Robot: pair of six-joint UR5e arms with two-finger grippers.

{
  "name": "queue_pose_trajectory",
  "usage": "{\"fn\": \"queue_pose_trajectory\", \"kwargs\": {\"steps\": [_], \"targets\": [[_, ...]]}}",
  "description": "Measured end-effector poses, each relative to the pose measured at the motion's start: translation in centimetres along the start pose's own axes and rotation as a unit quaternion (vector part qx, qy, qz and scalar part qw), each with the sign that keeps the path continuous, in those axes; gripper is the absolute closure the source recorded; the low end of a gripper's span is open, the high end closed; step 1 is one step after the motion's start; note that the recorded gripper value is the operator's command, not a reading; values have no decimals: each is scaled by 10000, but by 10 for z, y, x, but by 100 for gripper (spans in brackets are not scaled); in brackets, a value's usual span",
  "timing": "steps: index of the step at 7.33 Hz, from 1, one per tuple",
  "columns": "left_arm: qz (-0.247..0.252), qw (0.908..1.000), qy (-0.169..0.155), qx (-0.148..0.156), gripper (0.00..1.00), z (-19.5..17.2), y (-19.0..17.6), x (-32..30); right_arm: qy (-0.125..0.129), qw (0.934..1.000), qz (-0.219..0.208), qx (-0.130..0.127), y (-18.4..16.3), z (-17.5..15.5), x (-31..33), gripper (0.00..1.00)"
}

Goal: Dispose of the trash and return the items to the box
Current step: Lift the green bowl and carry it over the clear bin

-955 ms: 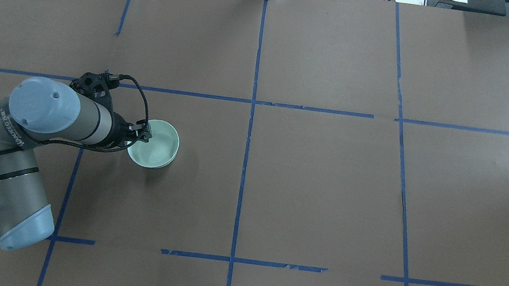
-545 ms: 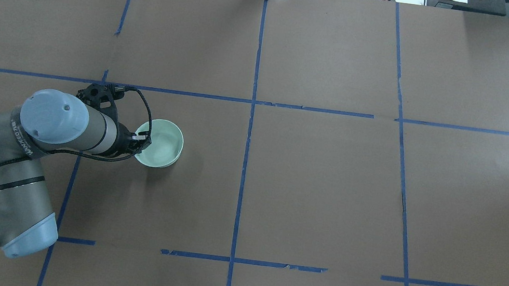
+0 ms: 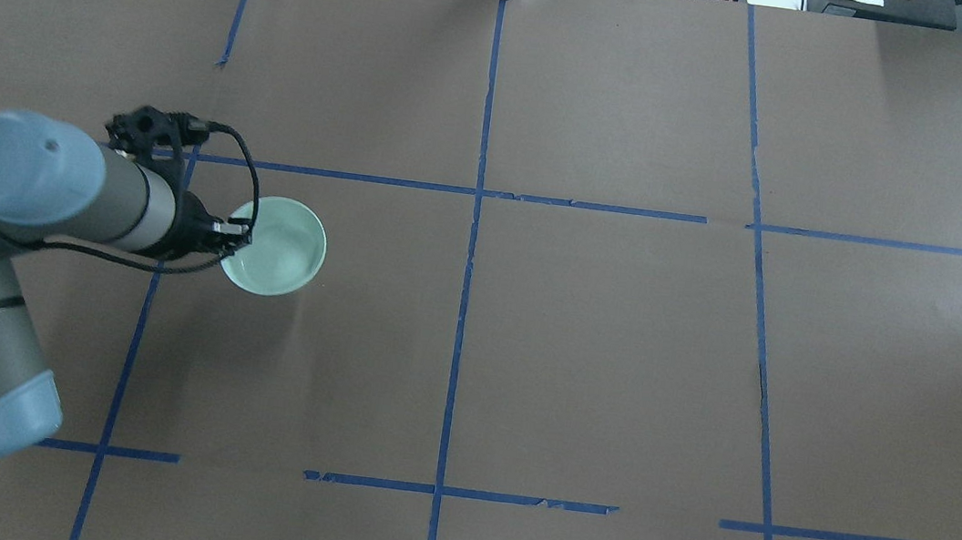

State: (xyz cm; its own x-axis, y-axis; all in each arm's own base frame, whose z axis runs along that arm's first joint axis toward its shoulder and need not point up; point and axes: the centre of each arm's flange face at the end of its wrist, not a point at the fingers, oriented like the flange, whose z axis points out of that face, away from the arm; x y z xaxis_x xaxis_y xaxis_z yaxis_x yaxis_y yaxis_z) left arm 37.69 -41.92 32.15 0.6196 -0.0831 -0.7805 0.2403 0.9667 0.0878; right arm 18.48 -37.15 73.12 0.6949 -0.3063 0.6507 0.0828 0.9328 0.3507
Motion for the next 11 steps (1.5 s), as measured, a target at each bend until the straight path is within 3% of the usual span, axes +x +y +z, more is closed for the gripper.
{"fn": "queue_pose_trajectory", "kwargs": {"steps": [3, 5, 8, 9, 11], "targets": [[1155, 9928, -234, 230, 100, -114, -93, -99, -9, 10000, 8, -2, 1, 0, 0, 0], [2183, 9731, -695, 245, 100, -157, -128, -211, -11, 10000, 6, -3, 1, 0, 0, 0], [3290, 9372, -1129, -260, 100, -175, -159, -416, -6, 10000, -4, 4, 0, 0, -1, 0], [3424, 9314, -1188, -334, 100, -174, -155, -473, -6, 10000, -11, 8, -1, 0, -1, 0], [3529, 9292, -1059, -279, 100, -149, -119, -551, -9, 10000, -27, 11, -2, -1, -2, 0]]}}
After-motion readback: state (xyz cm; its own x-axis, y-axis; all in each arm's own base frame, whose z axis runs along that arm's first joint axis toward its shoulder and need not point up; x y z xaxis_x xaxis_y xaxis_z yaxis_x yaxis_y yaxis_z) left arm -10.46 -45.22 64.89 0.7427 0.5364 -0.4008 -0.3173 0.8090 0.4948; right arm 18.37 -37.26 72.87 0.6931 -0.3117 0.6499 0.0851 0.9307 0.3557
